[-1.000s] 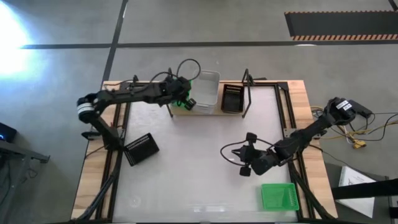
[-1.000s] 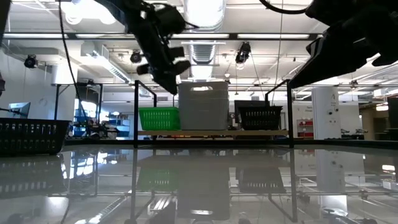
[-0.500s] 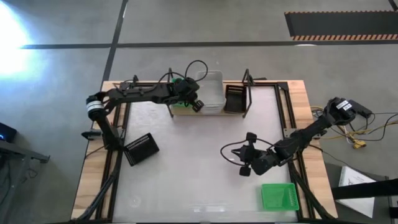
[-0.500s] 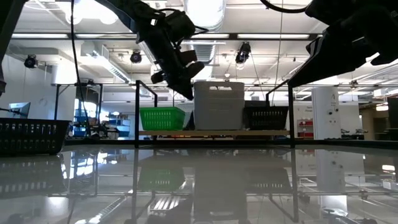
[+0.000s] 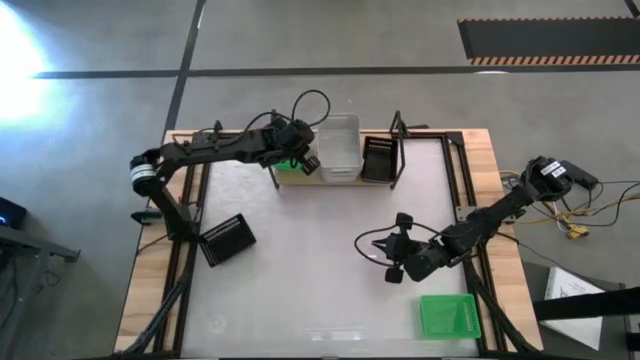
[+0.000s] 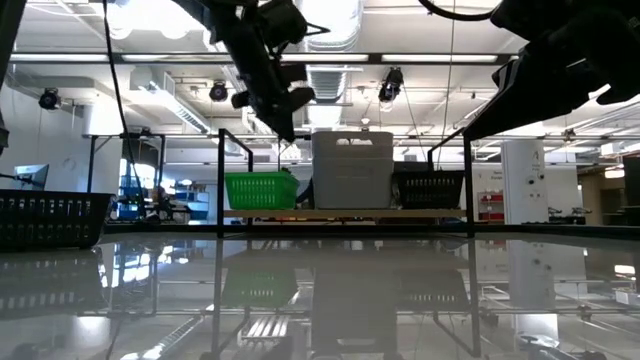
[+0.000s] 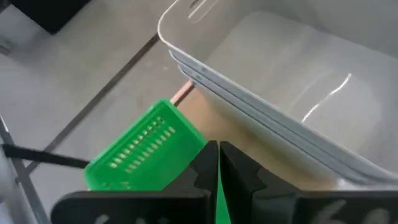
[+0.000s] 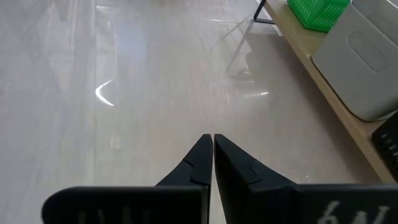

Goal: Stack baskets on shelf by color
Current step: Adjust the stacked bins on the shelf

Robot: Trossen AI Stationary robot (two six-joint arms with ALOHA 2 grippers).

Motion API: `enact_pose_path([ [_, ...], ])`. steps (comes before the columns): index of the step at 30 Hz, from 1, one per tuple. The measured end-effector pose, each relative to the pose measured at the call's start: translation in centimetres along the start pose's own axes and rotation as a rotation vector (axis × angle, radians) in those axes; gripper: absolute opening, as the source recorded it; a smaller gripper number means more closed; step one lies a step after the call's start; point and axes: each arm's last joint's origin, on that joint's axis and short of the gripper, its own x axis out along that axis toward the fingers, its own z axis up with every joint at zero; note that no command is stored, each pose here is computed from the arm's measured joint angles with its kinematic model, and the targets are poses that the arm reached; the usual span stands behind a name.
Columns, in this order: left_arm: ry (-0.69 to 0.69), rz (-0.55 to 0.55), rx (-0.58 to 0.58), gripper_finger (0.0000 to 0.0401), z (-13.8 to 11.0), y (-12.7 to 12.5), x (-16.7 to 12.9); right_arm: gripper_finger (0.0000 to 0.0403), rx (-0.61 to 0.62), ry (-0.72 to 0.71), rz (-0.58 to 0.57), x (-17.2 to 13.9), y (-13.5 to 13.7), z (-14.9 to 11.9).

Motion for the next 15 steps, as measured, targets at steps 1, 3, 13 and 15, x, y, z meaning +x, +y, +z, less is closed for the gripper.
enact_pose_path([
  [1, 0.013, -0.003, 0.01, 0.0, 0.1, 0.0, -0.5, 0.0009, 0.0, 0.0, 0.0, 0.0, 0.0, 0.0],
  [3, 0.071, -0.006, 0.039, 0.0, 0.1, 0.2, -1.2, 0.0009, 0.001, 0.0, 0.0, 0.0, 0.0, 0.0],
  [13, 0.201, -0.209, 0.434, 0.0007, -1.9, -0.6, -0.3, 0.0009, 0.021, 0.0, 0.0, 0.0, 0.0, 0.0],
  [15, 0.209, -0.217, 0.456, 0.0025, -2.0, -0.8, 0.0, 0.0009, 0.022, 0.0, 0.0, 0.0, 0.0, 0.0],
])
